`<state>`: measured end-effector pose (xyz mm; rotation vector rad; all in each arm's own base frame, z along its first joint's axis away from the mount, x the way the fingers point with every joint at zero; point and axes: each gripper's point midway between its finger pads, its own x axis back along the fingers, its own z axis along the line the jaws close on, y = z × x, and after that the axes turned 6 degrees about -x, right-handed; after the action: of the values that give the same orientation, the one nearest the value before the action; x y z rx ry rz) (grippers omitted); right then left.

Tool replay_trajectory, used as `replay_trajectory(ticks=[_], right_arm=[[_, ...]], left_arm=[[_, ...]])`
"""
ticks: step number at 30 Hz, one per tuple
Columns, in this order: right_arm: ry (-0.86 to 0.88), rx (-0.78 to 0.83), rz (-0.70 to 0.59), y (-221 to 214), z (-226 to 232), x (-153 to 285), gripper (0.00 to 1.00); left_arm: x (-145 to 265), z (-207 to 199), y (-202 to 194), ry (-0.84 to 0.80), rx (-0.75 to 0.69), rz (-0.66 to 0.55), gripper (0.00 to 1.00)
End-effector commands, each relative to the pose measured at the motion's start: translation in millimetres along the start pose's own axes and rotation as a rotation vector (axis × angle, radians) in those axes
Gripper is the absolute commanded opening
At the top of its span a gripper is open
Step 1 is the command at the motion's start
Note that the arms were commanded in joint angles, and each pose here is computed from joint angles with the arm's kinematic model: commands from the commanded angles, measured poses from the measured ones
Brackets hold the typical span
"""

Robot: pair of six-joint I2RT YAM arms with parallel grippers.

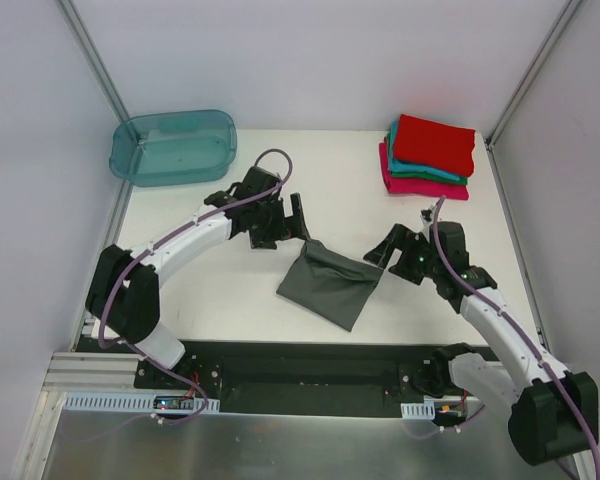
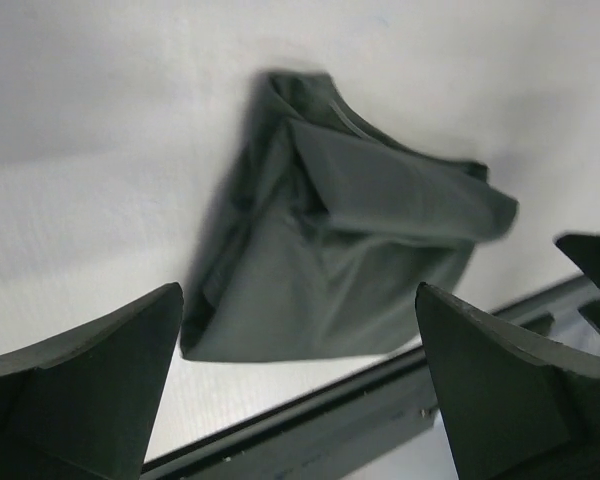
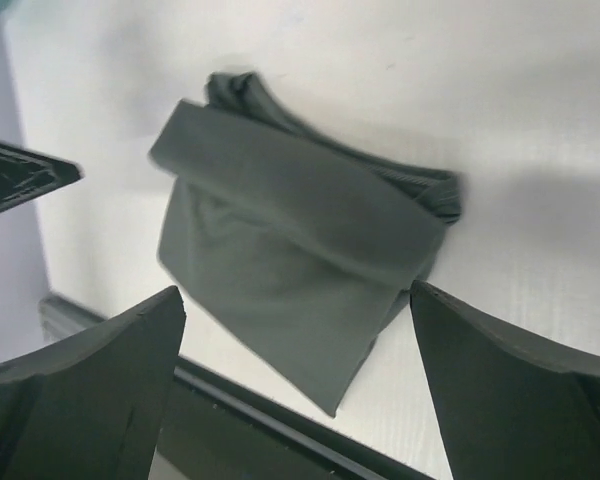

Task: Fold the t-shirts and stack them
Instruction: Fold the long partially folded tshirt into a neat square, then smooth out wrinkles on the folded tshirt

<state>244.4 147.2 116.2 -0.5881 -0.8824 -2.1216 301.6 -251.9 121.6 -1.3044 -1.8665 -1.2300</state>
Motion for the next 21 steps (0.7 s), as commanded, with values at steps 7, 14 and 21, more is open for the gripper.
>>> replay_trajectory(ticks=[7, 14, 21], right_arm=[[0.271, -0.006, 0.11, -33, 36, 7, 0.96], [0.273, 0.005, 0.075, -25, 39, 5, 0.96], [0.23, 0.033, 0.078, -26, 30, 3, 0.96]], left_arm=[[-2, -75, -52, -0.34, -0.06, 0.153, 0.99], [-31, -90, -39, -0.363, -0.041, 0.171, 0.99], [-66, -110, -7, -0.378, -0.043, 0.162, 0.99]])
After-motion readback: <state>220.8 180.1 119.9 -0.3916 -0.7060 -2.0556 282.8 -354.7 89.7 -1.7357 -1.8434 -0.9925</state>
